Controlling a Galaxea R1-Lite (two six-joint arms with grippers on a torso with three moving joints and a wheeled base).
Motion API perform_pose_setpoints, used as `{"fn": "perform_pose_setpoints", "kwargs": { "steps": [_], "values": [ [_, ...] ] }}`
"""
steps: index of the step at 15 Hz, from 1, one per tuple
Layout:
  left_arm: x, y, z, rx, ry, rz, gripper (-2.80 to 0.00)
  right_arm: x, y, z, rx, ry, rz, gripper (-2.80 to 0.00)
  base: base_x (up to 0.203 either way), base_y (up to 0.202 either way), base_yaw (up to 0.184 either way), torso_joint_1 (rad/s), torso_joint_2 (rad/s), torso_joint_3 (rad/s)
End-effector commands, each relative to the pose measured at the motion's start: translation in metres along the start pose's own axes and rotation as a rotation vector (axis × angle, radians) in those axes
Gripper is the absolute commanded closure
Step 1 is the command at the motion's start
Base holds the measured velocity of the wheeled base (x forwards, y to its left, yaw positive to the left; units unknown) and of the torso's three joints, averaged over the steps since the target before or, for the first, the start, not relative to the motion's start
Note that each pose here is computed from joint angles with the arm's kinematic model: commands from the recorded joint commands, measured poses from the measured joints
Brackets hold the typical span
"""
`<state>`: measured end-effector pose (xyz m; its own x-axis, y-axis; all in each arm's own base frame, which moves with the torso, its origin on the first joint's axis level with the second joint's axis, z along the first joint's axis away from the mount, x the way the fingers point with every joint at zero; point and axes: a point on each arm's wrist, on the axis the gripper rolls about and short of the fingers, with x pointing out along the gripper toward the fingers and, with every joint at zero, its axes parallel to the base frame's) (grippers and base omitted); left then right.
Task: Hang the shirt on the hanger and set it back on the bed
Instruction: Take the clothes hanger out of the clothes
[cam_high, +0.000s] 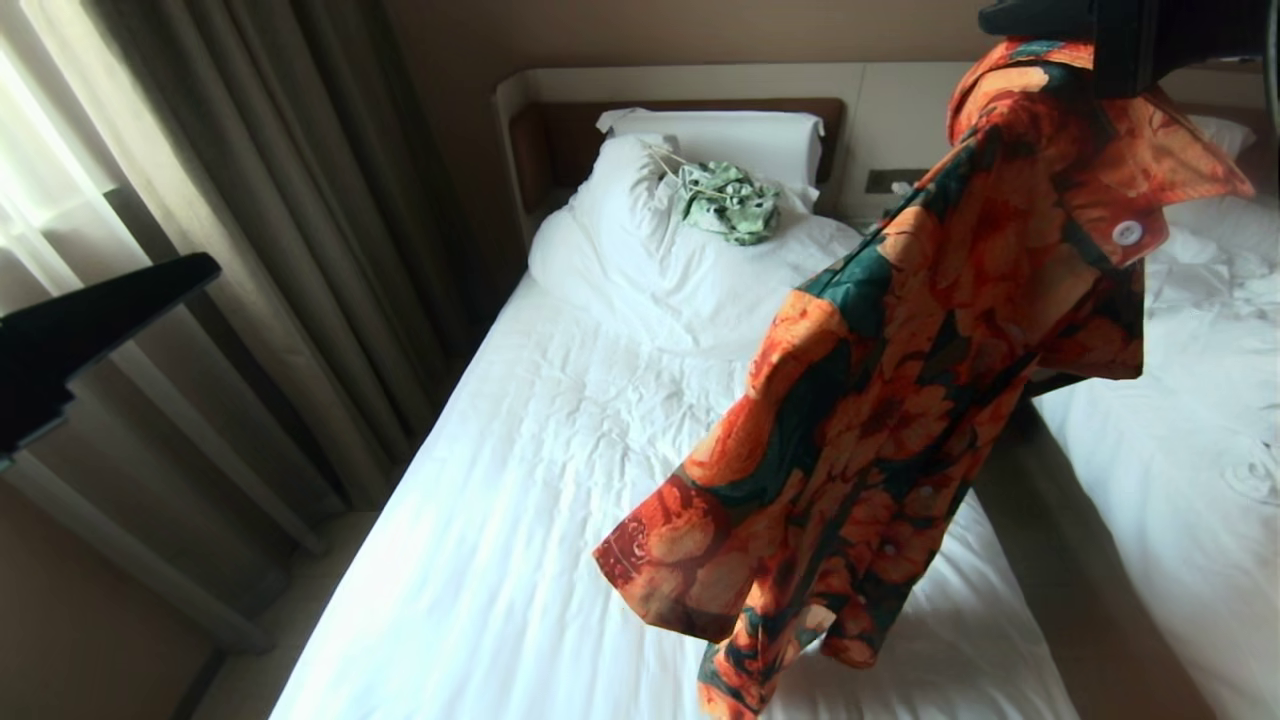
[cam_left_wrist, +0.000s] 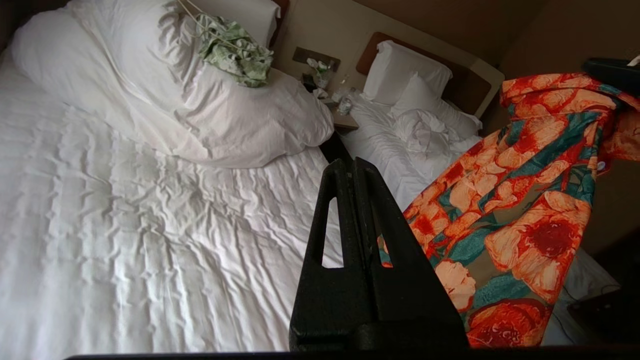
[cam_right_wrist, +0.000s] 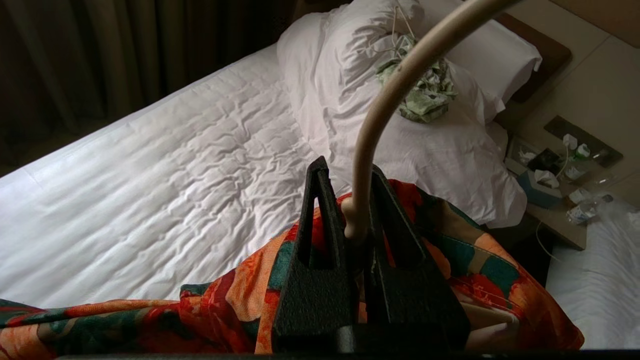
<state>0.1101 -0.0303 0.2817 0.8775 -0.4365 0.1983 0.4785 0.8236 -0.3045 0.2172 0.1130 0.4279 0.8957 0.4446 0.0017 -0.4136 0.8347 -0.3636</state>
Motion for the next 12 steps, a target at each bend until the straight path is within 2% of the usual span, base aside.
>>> {"fn": "perform_pose_setpoints", "kwargs": {
  "steps": [1, 6, 8, 10, 12],
  "values": [
    [0.001, 0.0, 0.0, -0.003, 0.0, -0.002, 0.0, 0.001, -0.002, -0.002, -0.002, 0.007, -0.008, 0.0, 0.0, 0.0, 0.0, 0.1, -0.23, -0.124],
    [-0.001, -0.002, 0.002, -0.002, -0.009, -0.008, 0.0, 0.0, -0.003, -0.002, -0.001, 0.006, -0.01, 0.0, 0.0, 0.0, 0.0, 0.055, -0.11, -0.062],
    [0.0, -0.004, 0.001, -0.008, 0.003, -0.024, 0.0, 0.004, -0.005, -0.004, -0.003, 0.03, -0.058, 0.0, 0.0, 0.0, 0.0, 0.0, 0.0, 0.0],
    [0.001, -0.013, -0.002, -0.036, 0.078, -0.087, 0.0, 0.014, -0.006, -0.007, -0.002, 0.078, -0.153, 0.0, 0.0, 0.0, 0.0, 0.0, 0.0, 0.0],
    [0.012, -0.02, -0.006, -0.046, 0.139, -0.126, 0.0, 0.016, -0.006, -0.006, 0.021, 0.074, -0.163, 0.0, 0.0, 0.0, 0.0, 0.0, 0.0, 0.0]
  ]
}}
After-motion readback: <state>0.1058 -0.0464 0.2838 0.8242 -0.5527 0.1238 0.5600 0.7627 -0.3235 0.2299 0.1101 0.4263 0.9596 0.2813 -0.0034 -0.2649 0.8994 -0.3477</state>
